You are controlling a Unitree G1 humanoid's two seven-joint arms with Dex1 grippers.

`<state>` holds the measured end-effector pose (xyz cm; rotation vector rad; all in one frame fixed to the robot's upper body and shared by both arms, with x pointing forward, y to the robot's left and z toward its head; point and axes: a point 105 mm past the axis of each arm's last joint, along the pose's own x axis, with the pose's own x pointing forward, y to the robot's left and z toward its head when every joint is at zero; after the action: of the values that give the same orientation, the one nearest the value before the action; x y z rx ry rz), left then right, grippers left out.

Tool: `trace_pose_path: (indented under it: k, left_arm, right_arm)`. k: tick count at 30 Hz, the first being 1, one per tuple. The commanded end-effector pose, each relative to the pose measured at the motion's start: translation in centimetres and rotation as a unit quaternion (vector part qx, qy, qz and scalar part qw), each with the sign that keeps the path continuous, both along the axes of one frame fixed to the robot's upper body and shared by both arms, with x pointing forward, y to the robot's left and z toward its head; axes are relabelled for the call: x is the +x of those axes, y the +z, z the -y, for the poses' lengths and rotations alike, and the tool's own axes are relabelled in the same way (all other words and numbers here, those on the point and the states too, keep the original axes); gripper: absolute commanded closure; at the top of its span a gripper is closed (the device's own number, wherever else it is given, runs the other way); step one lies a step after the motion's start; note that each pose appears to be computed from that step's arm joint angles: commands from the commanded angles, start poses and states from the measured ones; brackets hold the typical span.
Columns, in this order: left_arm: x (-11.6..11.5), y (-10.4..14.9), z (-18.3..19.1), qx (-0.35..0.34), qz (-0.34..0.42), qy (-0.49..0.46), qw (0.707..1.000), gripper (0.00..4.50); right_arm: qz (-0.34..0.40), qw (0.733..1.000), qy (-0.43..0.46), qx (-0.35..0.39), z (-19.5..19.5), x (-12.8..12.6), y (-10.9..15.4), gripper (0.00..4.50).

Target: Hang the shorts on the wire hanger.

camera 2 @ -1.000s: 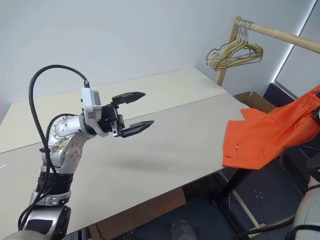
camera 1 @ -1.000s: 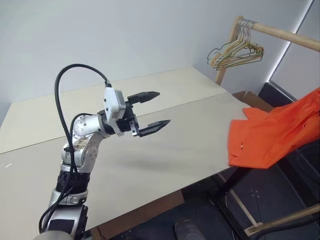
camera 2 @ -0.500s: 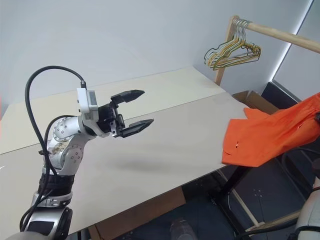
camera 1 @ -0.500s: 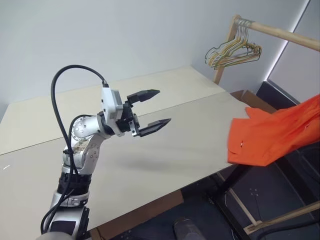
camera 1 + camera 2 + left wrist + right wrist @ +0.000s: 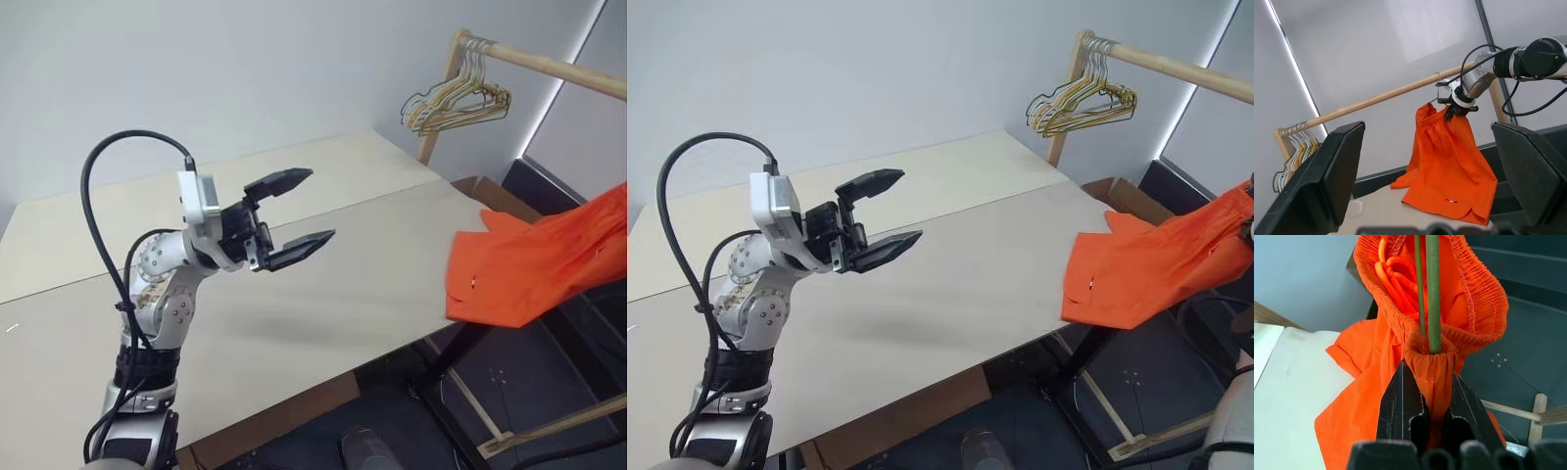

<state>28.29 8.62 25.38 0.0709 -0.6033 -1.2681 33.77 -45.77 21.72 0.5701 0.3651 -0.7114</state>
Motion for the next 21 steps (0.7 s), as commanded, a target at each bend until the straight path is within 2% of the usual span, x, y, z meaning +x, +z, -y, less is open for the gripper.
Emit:
trace_pose_path:
  k: [1,2,4,6,9,15,18,21]
  left_arm:
    - [-0.2,0.8,-0.1,-0.01,0.017,0.003,1.0,0.01]
    - [-0.2,0.7,-0.1,-0.007,0.018,0.005,1.0,0.01]
    - [-0.1,0.5,0.0,-0.002,0.018,0.009,1.0,0.0]
    - [0.0,0.3,0.0,0.001,0.017,0.011,1.0,0.0]
    - [0.0,0.3,0.1,0.001,0.018,0.012,1.0,0.0]
    - [0.1,0.3,0.0,0.003,0.019,0.017,1.0,0.0]
    - [0.0,0.4,0.0,-0.002,0.021,0.014,1.0,0.0]
    - [0.0,0.6,-0.1,-0.008,0.021,0.012,1.0,0.0]
  right_arm:
    - [0.005,1.0,0.001,-0.031,0.3,0.2,1.1,4.5]
    - [0.001,1.0,0.0,-0.031,0.3,0.1,1.0,4.5]
    - [-0.011,0.999,-0.007,-0.045,0.5,0.0,0.9,3.78]
    - [-0.022,0.998,-0.014,-0.06,0.7,-0.1,1.0,3.3]
    - [-0.031,0.996,-0.016,-0.078,0.7,0.0,1.4,2.22]
    - [-0.083,0.97,-0.053,-0.224,1.1,-0.2,4.8,0.04]
    - [-0.093,0.951,-0.075,-0.285,0.6,-0.1,6.4,0.04]
    - [-0.101,0.914,-0.106,-0.378,-0.1,-0.4,8.3,0.04]
